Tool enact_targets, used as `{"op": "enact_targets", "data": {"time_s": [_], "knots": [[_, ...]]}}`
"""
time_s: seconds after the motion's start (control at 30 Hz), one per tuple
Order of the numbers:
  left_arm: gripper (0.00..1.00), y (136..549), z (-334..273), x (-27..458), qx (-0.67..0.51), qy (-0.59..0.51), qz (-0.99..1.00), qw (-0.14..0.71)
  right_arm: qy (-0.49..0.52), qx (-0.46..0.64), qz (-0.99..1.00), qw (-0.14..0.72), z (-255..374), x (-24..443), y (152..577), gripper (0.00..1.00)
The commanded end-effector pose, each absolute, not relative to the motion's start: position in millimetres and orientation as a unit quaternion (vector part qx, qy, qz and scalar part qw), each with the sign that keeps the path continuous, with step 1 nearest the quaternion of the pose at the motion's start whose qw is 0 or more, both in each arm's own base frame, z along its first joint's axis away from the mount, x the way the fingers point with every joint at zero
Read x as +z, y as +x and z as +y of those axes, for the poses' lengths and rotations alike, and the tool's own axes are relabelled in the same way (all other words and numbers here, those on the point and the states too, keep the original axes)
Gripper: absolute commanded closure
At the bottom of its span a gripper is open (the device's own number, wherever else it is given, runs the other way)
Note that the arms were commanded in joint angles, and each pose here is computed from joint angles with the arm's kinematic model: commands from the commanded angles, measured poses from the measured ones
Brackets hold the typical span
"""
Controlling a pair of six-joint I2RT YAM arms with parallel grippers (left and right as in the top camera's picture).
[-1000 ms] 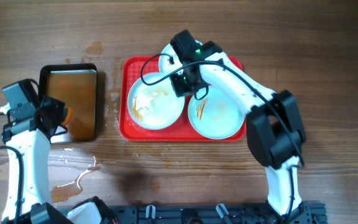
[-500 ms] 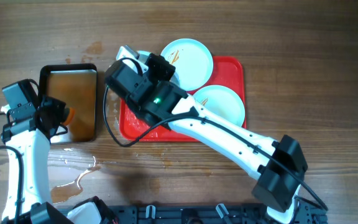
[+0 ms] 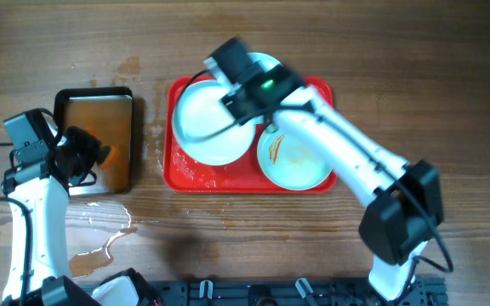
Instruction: Clean dirty plates on tray and stack at the side
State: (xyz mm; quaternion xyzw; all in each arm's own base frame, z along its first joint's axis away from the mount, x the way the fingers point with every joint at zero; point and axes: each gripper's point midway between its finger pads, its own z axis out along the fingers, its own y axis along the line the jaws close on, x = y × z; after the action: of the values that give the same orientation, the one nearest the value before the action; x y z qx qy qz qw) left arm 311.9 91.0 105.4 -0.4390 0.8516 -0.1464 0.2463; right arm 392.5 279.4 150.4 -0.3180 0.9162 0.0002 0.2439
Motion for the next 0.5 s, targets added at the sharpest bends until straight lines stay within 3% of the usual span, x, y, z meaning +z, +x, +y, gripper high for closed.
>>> {"op": "enact_targets", "data": {"time_s": [0.0,0.2,0.47], "knots": [[0.96,320,34,114,-0.248,-0.336,0.879,0.229,-0.249,0.178,0.94,0.151,260,124,377,0.96],[0.96,322,-53,116,-0.277,-0.2,0.917,0.206,-0.177,0.197,0.955,0.135,257,62,365,0.96],[0.96,324,-89,85,-0.222,-0.194,0.939,0.179,-0.129,0.179,0.964,0.151,262,38,364,0.96]]}}
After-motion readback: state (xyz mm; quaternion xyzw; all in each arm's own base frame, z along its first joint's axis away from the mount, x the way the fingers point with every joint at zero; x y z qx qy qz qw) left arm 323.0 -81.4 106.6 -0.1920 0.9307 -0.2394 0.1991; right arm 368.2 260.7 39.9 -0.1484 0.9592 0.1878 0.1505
